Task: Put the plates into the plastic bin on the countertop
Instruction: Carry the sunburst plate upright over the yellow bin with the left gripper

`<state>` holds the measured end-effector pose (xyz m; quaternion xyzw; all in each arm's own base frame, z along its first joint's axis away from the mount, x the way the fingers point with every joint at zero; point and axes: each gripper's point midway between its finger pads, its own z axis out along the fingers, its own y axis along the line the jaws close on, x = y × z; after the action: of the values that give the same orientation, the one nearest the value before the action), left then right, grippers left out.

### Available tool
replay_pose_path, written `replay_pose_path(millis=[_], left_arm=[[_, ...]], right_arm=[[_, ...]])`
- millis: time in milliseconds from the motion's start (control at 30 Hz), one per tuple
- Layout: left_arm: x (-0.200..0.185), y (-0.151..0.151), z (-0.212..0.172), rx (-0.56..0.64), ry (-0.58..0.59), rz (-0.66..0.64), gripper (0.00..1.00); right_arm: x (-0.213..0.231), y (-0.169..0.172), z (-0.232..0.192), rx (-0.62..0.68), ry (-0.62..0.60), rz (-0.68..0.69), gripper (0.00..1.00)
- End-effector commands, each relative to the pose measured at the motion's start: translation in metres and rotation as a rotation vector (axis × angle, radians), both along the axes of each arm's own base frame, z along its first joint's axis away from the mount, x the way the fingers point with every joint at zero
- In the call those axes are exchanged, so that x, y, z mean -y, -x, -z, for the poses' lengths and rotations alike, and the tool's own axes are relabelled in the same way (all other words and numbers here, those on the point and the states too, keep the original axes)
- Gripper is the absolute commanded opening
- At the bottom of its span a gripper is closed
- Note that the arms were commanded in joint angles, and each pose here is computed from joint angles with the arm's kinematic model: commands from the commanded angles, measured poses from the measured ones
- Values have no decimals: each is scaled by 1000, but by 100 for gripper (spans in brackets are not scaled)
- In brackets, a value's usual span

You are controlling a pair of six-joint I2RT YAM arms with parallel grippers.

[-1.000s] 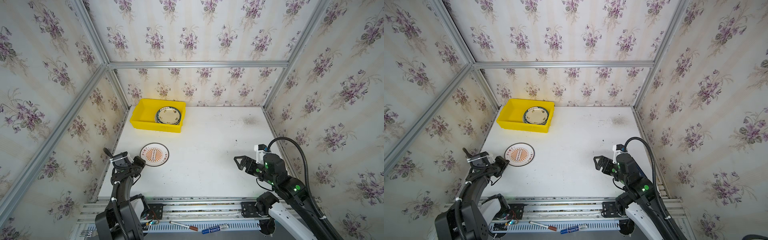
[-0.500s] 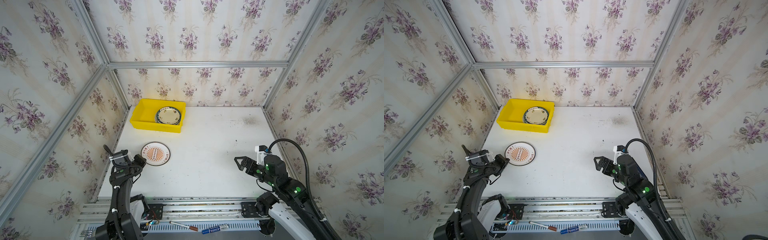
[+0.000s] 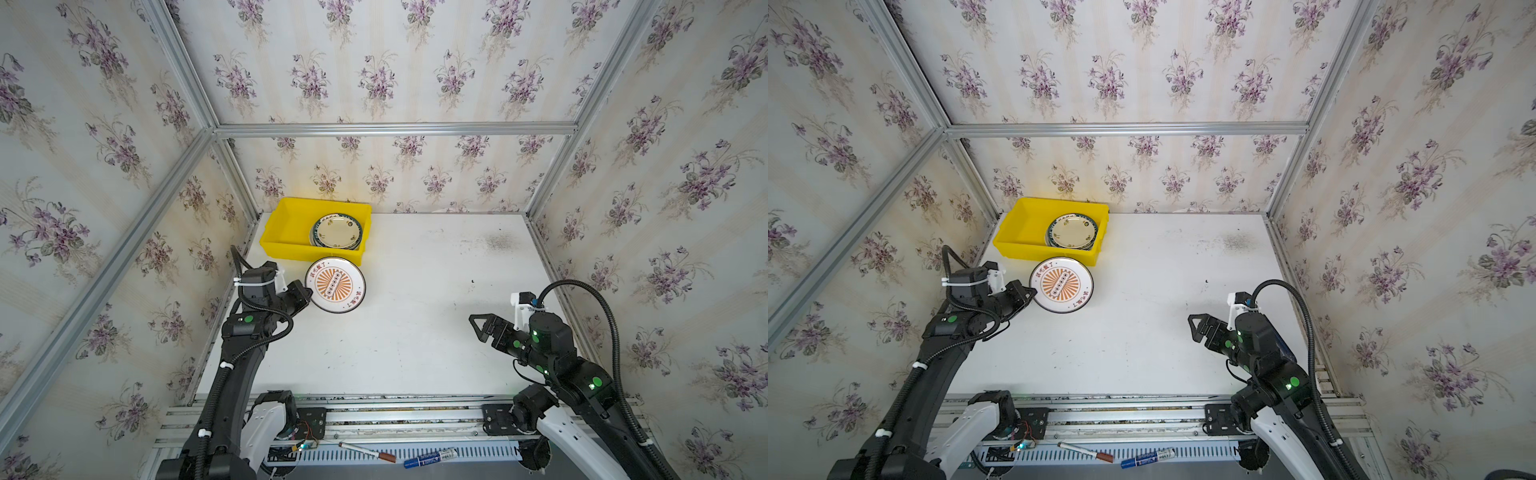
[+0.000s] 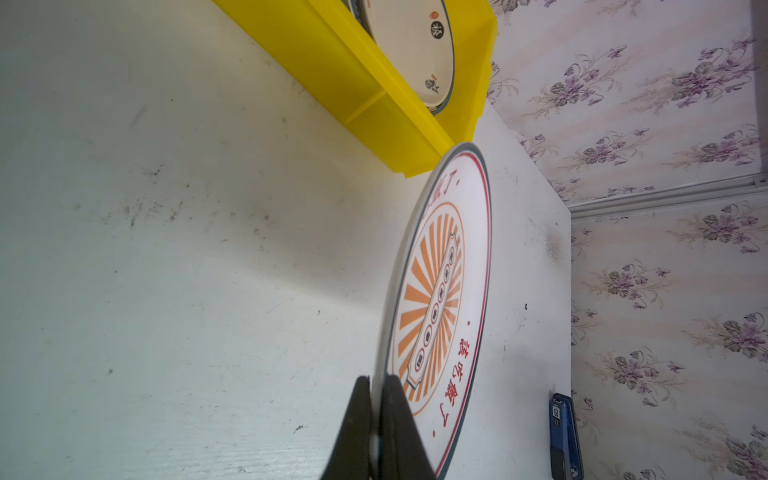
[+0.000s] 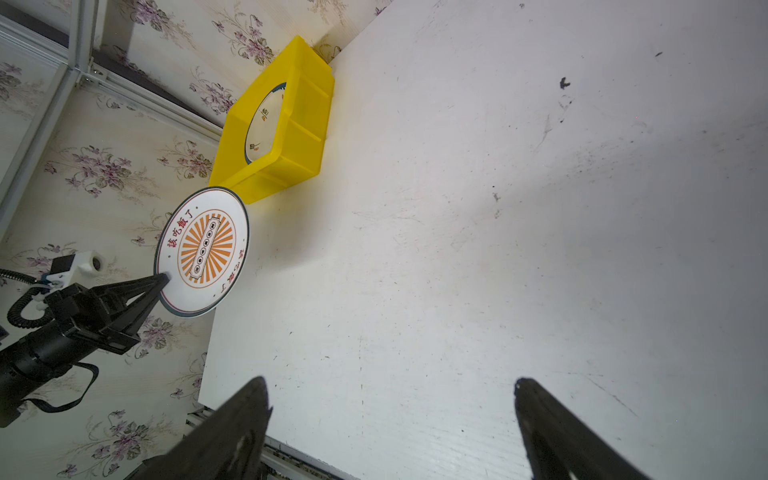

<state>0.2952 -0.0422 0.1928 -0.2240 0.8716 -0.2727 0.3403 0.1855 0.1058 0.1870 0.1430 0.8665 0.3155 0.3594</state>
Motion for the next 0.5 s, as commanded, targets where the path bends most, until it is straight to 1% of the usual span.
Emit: replay_pose_path(millis=[0, 233, 400, 467], left_arm=[[6, -13, -22, 49, 0, 17, 0], [11, -46, -60, 105, -2, 24, 0], [1, -80, -73, 106, -21, -42, 0], [-4, -99, -68, 90, -33, -64, 0]], right_arm=[[0, -5, -8, 32, -14, 12, 94], [4, -5, -7, 33, 1, 29, 94], [6, -6, -6, 29, 15, 39, 94], [7, -6, -6, 26, 21, 40, 94]])
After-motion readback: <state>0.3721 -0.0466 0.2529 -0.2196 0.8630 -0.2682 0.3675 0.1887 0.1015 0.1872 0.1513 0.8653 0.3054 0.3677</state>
